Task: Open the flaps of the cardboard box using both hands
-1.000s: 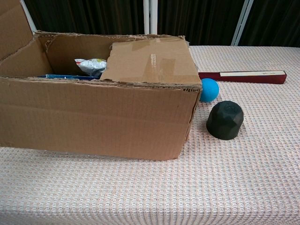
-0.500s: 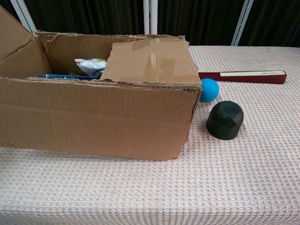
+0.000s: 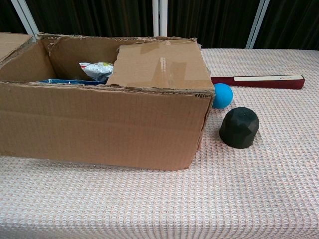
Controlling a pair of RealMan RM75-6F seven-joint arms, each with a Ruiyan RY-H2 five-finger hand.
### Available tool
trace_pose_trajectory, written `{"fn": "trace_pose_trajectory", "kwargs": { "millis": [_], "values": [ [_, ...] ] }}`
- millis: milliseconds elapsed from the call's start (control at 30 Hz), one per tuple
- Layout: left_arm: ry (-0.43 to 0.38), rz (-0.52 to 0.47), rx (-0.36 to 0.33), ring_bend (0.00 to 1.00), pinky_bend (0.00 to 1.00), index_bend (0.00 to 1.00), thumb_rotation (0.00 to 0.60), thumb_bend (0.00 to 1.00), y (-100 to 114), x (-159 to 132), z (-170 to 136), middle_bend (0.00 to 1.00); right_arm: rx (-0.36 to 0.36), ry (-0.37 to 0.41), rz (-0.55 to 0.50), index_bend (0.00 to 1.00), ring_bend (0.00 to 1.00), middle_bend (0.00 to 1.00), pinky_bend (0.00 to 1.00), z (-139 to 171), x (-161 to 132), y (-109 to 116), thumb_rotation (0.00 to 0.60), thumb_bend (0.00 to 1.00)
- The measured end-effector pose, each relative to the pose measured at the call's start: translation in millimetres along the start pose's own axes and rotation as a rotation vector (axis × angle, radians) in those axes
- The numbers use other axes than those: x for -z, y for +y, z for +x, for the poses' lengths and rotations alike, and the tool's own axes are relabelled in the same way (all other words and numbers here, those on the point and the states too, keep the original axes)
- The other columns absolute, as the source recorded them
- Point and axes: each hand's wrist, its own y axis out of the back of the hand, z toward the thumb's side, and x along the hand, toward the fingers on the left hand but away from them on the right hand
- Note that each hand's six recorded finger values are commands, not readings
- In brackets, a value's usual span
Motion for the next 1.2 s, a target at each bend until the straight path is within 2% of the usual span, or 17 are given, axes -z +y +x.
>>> {"fn": "trace_pose_trajectory", "kwargs": {
  "millis": [67,167,333,467,533,733,833,1033,1200],
  "values": [
    [0.024,-0.001,-0.002,0.07,0.18,0.09,0.302,0.00,-9.0,6.8,-14.0,0.11,-0.058,0.049,0.007,0.00,0.00,0.00,0.00,-13.4,-14.4,-10.8,0.600,0.66],
    [0.048,0.010,-0.010,0.06,0.18,0.09,0.294,0.00,-18.7,15.3,-33.7,0.10,-0.156,0.137,0.029,0.01,0.00,0.01,0.00,-35.8,-40.7,-30.6,0.600,0.76],
    [0.075,0.022,-0.020,0.06,0.17,0.08,0.312,0.00,-30.9,22.9,-63.4,0.10,-0.322,0.325,0.115,0.14,0.00,0.09,0.00,-78.0,-100.7,-71.5,0.600,0.78],
    [0.099,0.017,-0.022,0.06,0.17,0.08,0.316,0.00,-40.6,27.4,-83.9,0.10,-0.422,0.473,0.194,0.27,0.00,0.16,0.00,-106.4,-156.2,-105.1,0.600,0.79],
    [0.103,0.008,-0.020,0.06,0.17,0.08,0.317,0.00,-43.5,28.1,-89.7,0.10,-0.462,0.529,0.198,0.32,0.00,0.19,0.00,-118.5,-185.2,-122.2,0.600,0.79],
    [0.104,-0.007,-0.032,0.06,0.17,0.08,0.321,0.00,-42.7,26.8,-102.5,0.10,-0.592,0.605,0.191,0.33,0.00,0.20,0.00,-140.8,-245.7,-172.6,0.600,0.78],
    [0.110,-0.017,-0.035,0.06,0.17,0.08,0.321,0.00,-41.9,26.7,-107.1,0.10,-0.638,0.622,0.215,0.33,0.00,0.20,0.00,-146.3,-265.7,-194.7,0.600,0.78],
    [0.124,-0.021,-0.036,0.06,0.17,0.08,0.321,0.00,-41.7,27.8,-114.7,0.10,-0.716,0.606,0.283,0.34,0.00,0.22,0.00,-147.9,-280.1,-231.1,0.600,0.78],
    [0.139,-0.026,-0.037,0.06,0.17,0.08,0.319,0.00,-41.7,30.0,-118.6,0.10,-0.762,0.583,0.350,0.37,0.00,0.24,0.00,-142.8,-275.5,-251.7,0.600,0.78]
  ]
}}
